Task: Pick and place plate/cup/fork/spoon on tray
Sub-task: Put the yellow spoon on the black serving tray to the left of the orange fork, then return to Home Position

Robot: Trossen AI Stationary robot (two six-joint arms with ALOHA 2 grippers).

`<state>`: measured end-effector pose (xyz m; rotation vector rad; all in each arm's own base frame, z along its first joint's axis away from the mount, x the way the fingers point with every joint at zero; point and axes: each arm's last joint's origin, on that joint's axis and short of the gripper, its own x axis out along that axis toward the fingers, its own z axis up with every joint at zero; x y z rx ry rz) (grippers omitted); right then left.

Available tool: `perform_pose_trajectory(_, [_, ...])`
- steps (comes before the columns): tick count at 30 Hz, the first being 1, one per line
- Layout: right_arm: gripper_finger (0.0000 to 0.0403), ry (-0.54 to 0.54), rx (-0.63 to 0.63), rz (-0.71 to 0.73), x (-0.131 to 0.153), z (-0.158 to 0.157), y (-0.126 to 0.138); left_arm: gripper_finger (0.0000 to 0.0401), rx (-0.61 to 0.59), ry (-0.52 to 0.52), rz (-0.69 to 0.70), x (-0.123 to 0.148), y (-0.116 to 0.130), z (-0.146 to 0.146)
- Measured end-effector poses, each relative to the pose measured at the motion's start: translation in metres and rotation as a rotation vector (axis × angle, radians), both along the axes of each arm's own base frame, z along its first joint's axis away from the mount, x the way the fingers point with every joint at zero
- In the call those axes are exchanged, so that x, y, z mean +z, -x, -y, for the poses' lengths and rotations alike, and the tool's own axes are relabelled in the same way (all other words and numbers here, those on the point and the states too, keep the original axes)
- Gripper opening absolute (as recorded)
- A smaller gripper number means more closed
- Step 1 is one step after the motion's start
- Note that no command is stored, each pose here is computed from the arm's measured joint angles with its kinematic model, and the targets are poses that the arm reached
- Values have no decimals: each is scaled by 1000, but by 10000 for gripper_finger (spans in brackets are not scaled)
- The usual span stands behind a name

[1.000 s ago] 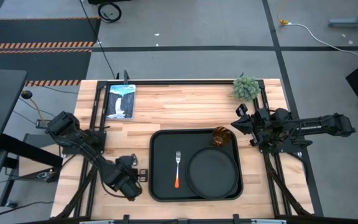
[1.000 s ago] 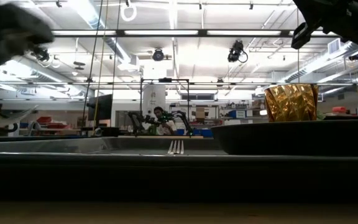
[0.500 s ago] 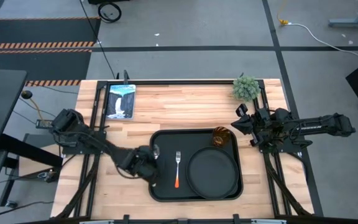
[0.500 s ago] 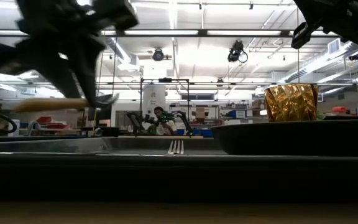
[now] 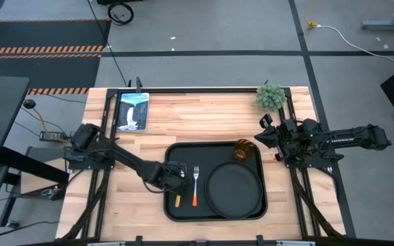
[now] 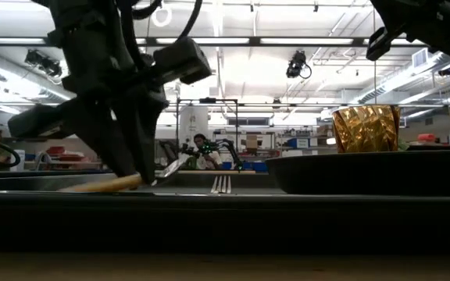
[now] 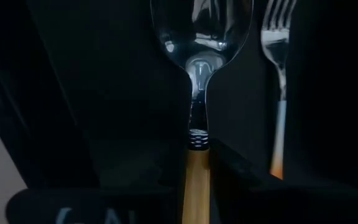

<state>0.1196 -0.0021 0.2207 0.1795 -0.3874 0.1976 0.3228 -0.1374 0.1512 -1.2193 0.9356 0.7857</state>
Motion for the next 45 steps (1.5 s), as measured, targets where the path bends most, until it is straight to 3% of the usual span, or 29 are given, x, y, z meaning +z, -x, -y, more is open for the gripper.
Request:
perform_pose_trajectory(8, [11,0,0,1,0,0,0,67,-2,3,-9,-4,-1,1])
perform_pose_trajectory(18, [11,4,7,0,0,0,0,112,-15,-13,-1,-3,-2,-1])
perform_pose_trajectory(24, [11,53,89,37,3,-2,5,116,-121,-36,54,24,2,-10])
perform_pose_trajectory(28, [11,68,78,64,5,1,9,116,-171,-90,91,52,9,-27])
perform_pose_trajectory(35, [11,57,46,32,-11,6,12,116,-363,-396,306,95,4,-61])
perform_pose_trajectory(41, [11,80,58,39,-11,6,13,116,-619,-749,512,124,-11,-77])
perform_pose_trajectory(45, [11,101,-4,46,-10,9,13,117,-766,-982,551,135,-17,-83])
